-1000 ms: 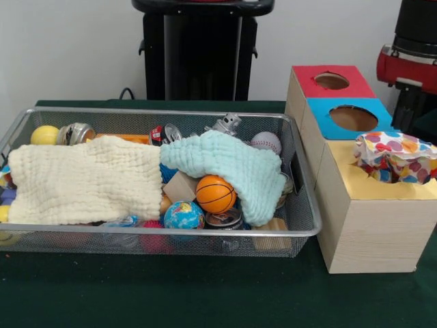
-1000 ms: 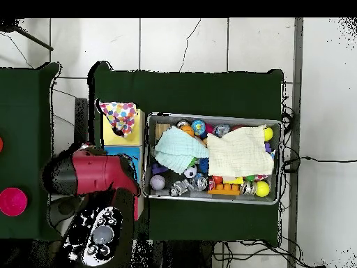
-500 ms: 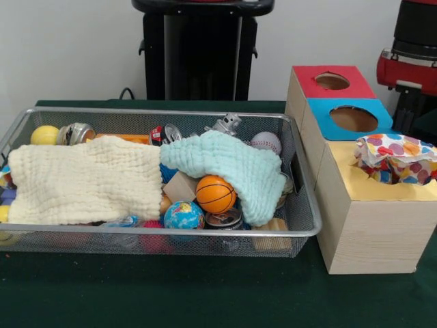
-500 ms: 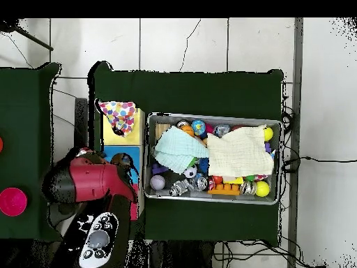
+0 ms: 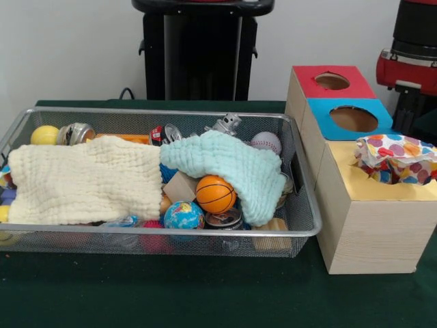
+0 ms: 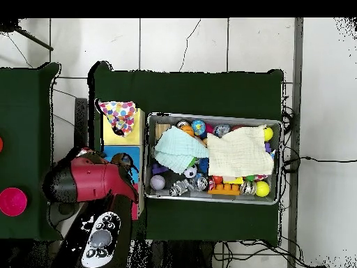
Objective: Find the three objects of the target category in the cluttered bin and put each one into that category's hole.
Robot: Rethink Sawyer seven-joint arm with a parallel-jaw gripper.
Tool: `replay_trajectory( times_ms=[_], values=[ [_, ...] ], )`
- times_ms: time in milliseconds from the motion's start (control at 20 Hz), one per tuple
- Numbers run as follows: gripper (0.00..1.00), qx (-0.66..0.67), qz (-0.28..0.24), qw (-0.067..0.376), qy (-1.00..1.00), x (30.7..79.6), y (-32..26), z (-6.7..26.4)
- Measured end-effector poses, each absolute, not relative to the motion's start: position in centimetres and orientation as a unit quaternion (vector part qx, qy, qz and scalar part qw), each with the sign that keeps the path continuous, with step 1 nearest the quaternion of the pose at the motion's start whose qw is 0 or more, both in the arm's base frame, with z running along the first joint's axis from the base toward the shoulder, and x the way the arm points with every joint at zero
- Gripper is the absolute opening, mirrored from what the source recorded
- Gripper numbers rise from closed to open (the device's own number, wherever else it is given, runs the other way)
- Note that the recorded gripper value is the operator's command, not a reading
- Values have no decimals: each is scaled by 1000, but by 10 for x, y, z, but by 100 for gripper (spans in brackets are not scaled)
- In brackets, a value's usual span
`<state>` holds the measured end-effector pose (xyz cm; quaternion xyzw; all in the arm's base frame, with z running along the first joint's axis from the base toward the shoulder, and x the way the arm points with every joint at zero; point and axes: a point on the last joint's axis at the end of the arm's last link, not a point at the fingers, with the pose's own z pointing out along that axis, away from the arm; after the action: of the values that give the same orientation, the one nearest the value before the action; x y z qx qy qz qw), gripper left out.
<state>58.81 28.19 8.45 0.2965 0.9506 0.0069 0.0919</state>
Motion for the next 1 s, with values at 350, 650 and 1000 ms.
replay_trajectory(
  times_ms=[350, 650, 1000],
  values=[
    [0, 297, 8, 91, 951, 588, 282, 85],
    [0, 295, 1, 96, 951, 586, 280, 88],
    [0, 304, -2, 104, 947, 593, 268, 119]
  ],
)
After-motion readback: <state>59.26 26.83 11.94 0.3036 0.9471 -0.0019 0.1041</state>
